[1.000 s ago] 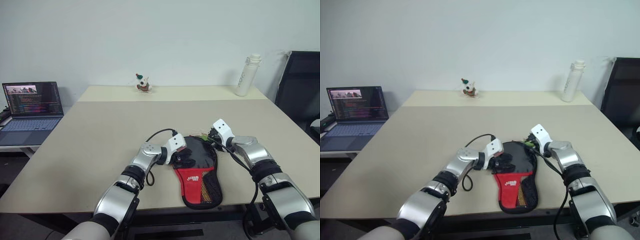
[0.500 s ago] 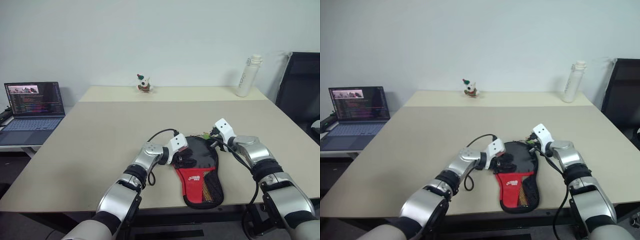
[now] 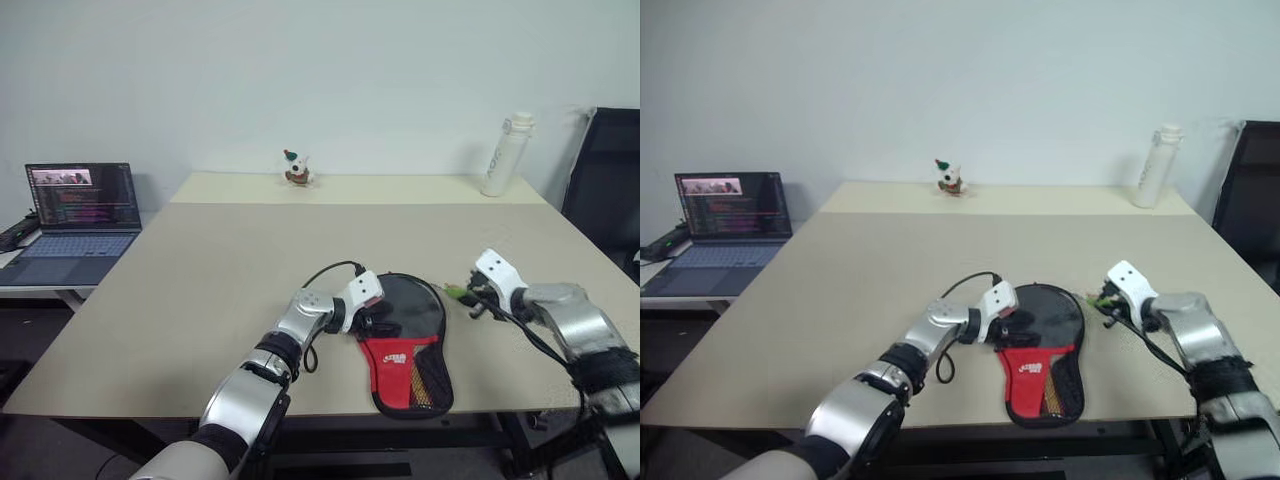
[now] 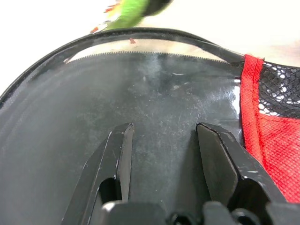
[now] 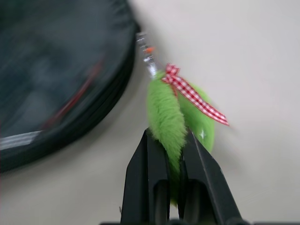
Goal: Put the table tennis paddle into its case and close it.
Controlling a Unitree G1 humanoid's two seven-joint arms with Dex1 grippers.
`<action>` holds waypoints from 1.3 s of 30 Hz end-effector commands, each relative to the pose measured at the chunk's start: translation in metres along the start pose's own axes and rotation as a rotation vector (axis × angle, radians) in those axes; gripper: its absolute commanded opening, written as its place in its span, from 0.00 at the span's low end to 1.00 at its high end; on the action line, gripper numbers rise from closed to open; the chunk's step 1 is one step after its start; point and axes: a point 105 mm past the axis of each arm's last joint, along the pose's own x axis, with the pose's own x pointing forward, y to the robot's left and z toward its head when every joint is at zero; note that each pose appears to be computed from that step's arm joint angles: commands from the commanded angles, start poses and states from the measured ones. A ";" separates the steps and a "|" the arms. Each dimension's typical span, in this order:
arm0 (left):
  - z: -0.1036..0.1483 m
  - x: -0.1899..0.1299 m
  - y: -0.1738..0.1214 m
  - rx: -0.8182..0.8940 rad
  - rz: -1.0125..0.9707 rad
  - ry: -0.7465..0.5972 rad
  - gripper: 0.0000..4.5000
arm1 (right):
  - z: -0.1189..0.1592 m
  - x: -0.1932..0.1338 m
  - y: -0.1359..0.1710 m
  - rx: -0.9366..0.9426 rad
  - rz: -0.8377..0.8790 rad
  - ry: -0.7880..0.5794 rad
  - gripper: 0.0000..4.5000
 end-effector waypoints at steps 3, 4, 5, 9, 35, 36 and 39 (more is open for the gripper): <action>-0.022 0.011 -0.019 -0.042 -0.060 0.078 0.52 | -0.007 -0.049 0.030 -0.074 0.117 0.044 0.01; -0.021 0.012 -0.019 -0.041 -0.060 0.077 0.52 | -0.008 -0.055 0.037 -0.083 0.139 0.053 0.01; -0.021 0.012 -0.019 -0.039 -0.060 0.076 0.52 | -0.010 -0.062 0.048 -0.097 0.179 0.068 0.01; -0.018 0.014 -0.019 -0.030 -0.061 0.075 0.52 | -0.019 -0.080 0.089 -0.151 0.320 0.120 0.01; -0.013 0.019 -0.018 -0.006 -0.042 0.078 0.52 | -0.033 -0.128 0.217 -0.160 0.827 0.158 0.01; -0.013 0.019 -0.018 -0.004 -0.041 0.078 0.52 | -0.034 -0.129 0.220 -0.160 0.840 0.159 0.01; -0.012 0.020 -0.018 -0.001 -0.041 0.077 0.52 | -0.035 -0.127 0.224 -0.161 0.842 0.154 0.01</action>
